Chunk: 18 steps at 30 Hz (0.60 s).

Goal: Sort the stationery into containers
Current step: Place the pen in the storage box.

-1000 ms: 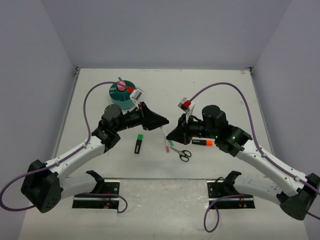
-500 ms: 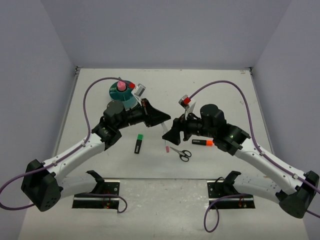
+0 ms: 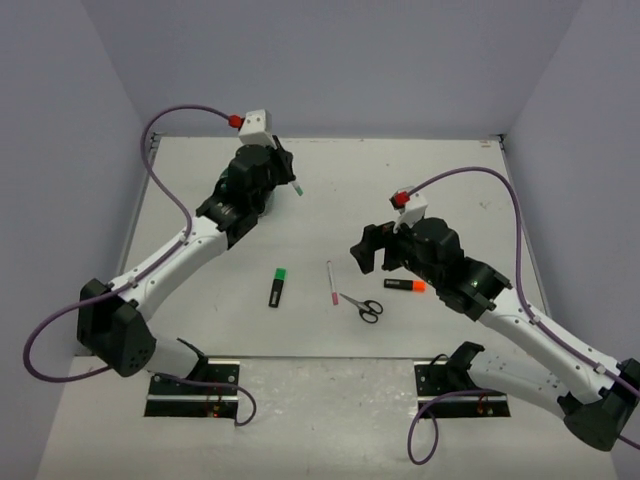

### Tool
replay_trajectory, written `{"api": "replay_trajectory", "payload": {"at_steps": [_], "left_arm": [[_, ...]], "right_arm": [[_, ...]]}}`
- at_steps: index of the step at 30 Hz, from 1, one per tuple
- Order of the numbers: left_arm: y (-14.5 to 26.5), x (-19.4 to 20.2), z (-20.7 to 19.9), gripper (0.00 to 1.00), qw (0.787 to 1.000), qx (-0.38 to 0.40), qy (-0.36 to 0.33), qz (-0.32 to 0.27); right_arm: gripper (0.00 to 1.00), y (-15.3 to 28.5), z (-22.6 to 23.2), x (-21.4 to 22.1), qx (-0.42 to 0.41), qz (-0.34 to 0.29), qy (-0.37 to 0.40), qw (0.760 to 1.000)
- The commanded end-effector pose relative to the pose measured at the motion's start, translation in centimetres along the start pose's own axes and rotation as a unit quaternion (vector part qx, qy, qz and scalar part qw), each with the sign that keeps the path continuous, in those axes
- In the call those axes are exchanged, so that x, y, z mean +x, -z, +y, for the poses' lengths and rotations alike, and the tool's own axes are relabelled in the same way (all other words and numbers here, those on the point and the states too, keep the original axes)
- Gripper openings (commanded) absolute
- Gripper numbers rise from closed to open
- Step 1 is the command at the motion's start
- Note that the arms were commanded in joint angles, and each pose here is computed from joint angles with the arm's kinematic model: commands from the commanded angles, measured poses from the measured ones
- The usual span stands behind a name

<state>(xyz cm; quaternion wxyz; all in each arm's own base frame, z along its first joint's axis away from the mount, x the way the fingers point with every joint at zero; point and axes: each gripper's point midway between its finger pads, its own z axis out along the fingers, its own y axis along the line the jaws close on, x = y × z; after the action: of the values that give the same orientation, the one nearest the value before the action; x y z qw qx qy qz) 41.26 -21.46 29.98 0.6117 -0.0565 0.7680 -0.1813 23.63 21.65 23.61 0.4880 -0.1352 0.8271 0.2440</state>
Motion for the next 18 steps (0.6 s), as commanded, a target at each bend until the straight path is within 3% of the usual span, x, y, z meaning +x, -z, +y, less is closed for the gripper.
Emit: {"api": "replay_trajectory", "payload": {"at_steps": [1, 7, 9, 18], "left_arm": [[-5.7, -5.0, 8.9, 0.00, 0.984, -0.154, -0.036, -0.084], [-10.8, -5.9, 11.3, 0.00, 0.977, -0.165, -0.093, -0.097], [-12.4, -4.6, 11.9, 0.00, 0.978, -0.157, -0.108, -0.080], [-14.4, -4.3, 13.4, 0.00, 0.981, -0.149, -0.095, -0.075]], "right_arm": [[0.99, -0.3, -2.9, 0.1, 0.074, -0.021, -0.004, 0.997], [0.99, -0.7, -2.8, 0.8, 0.068, -0.012, -0.008, 0.998], [0.99, -1.0, -2.5, 1.4, 0.059, -0.001, -0.007, 0.998], [0.99, -1.6, -1.8, 2.1, 0.040, 0.019, -0.007, 0.999]]}}
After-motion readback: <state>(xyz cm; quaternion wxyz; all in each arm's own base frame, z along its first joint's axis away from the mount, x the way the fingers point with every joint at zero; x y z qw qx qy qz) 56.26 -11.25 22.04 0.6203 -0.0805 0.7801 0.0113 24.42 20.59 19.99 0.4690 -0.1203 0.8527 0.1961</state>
